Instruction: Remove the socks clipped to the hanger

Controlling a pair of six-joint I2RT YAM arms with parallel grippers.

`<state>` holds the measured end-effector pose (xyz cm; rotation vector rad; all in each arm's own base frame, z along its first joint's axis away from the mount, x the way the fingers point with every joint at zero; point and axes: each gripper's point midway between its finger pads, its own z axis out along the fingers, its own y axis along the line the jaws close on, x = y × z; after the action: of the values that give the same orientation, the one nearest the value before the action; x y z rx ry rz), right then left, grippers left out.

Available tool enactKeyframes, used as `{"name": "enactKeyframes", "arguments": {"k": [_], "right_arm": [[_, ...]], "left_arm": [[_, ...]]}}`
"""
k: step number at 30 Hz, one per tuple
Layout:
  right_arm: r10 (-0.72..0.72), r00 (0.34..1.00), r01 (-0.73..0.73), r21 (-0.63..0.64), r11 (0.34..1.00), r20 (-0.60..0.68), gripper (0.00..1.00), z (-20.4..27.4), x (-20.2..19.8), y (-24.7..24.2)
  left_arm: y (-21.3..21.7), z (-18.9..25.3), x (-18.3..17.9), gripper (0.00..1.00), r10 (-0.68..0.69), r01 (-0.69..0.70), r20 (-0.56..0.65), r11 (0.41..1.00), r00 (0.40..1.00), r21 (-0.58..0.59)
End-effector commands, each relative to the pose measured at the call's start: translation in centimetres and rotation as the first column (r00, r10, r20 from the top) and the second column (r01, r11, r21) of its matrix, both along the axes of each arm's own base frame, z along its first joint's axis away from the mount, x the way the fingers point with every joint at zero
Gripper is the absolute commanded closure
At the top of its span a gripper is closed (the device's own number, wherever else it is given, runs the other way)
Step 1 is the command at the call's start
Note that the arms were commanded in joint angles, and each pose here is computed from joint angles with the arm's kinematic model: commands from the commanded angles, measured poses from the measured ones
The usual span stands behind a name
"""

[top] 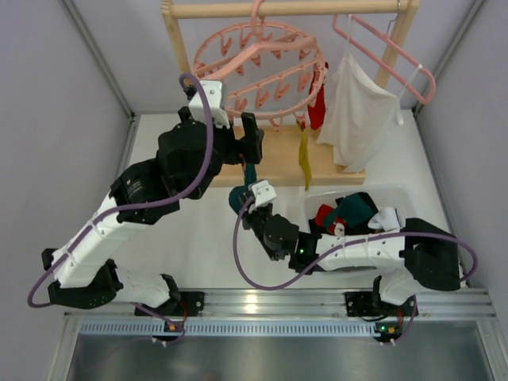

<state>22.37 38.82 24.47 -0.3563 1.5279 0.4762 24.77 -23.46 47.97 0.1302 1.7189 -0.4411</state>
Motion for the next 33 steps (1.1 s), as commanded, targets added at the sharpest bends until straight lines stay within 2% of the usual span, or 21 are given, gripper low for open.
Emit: {"name": "enactKeyframes", "arguments": {"k": [1,4,11,23,33], "right_arm": [[-0.041,0.999,0.040,0.052,0.998,0.016,1.00,2.2,-0.1,1.1],[-0.040,0.999,0.038,0.065,0.997,0.017,1.00,2.3,-0.1,1.4],[-0.016,1.000,0.015,0.063,0.998,0.015,1.00,2.0,-0.4,1.8],[0.011,1.000,-0.012,0.045,0.999,0.014,1.00,1.4,-0.7,3.0],[0.031,0.999,-0.031,0.023,0.999,0.023,1.00,1.3,-1.3,4.2]], "left_arm": [[2.6,0.9,1.0,0.02,0.176,-0.179,0.061,0.982,0.983,0.059],[2.4,0.3,1.7,0.01,0.196,-0.202,0.066,0.974,0.978,0.105],[3.8,-1.6,4.0,0.02,0.222,-0.222,0.012,0.971,0.975,0.091],[2.7,-4.6,6.5,0.03,0.263,-0.256,-0.037,0.957,0.964,0.138],[1.7,-6.4,8.0,0.12,0.291,-0.276,-0.051,0.942,0.956,0.190]]}}
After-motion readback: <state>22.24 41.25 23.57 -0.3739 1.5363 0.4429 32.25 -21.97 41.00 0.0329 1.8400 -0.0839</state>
